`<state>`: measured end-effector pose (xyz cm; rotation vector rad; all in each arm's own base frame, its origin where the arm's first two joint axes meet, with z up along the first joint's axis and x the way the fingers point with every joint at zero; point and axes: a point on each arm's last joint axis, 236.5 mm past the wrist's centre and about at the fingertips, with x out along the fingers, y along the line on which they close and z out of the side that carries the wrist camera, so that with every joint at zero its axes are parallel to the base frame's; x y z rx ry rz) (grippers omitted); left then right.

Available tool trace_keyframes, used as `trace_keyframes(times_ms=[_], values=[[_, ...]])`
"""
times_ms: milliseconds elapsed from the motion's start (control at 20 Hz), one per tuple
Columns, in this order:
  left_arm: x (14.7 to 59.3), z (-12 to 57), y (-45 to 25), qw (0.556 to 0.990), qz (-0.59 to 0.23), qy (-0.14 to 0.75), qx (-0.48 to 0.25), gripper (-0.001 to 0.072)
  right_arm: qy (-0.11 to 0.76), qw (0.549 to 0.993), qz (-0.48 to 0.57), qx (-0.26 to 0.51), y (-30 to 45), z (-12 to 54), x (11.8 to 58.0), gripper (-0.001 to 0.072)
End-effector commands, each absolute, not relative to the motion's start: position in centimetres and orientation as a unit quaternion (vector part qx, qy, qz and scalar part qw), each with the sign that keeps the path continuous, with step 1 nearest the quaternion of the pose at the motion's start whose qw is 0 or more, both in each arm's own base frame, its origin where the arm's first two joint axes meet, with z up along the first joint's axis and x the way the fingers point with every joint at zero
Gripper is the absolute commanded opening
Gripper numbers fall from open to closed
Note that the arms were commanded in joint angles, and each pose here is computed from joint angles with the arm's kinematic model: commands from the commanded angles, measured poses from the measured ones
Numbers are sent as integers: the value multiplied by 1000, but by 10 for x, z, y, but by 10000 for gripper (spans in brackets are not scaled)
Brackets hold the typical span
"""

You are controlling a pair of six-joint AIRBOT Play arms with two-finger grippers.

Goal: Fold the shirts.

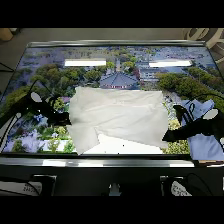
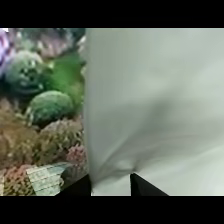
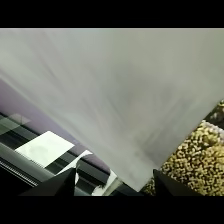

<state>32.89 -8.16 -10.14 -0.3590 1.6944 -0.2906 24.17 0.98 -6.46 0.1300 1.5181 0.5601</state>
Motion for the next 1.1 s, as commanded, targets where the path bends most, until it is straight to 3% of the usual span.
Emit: trace_keyframes(times_ms=[0,50,150,500,650,700,850,900,950,1050], values=[[343,-106,-87,664,-122,722,-150,288,689,683,239,53,5,-76,233,538],[344,-107,-88,666,-123,721,-148,159,692,679,238,56,7,-81,229,538],[344,-106,-89,666,-124,721,-147,29,697,674,235,65,11,-93,219,542],[343,-98,-91,669,-128,717,-145,27,691,686,211,86,15,-112,217,549],[344,-95,-92,671,-130,715,-149,28,683,697,196,95,15,-113,226,448],[344,-95,-94,671,-131,714,-152,27,685,694,202,90,19,-115,225,371],[345,-92,-99,670,-137,711,-163,27,693,682,225,65,33,-123,224,302],[346,-92,-101,669,-138,711,-167,27,693,682,228,54,37,-127,226,96],[345,-91,-102,668,-140,711,-169,28,691,685,225,52,39,-129,229,27],[344,-89,-104,667,-143,712,-167,27,684,692,224,51,38,-126,235,25]])
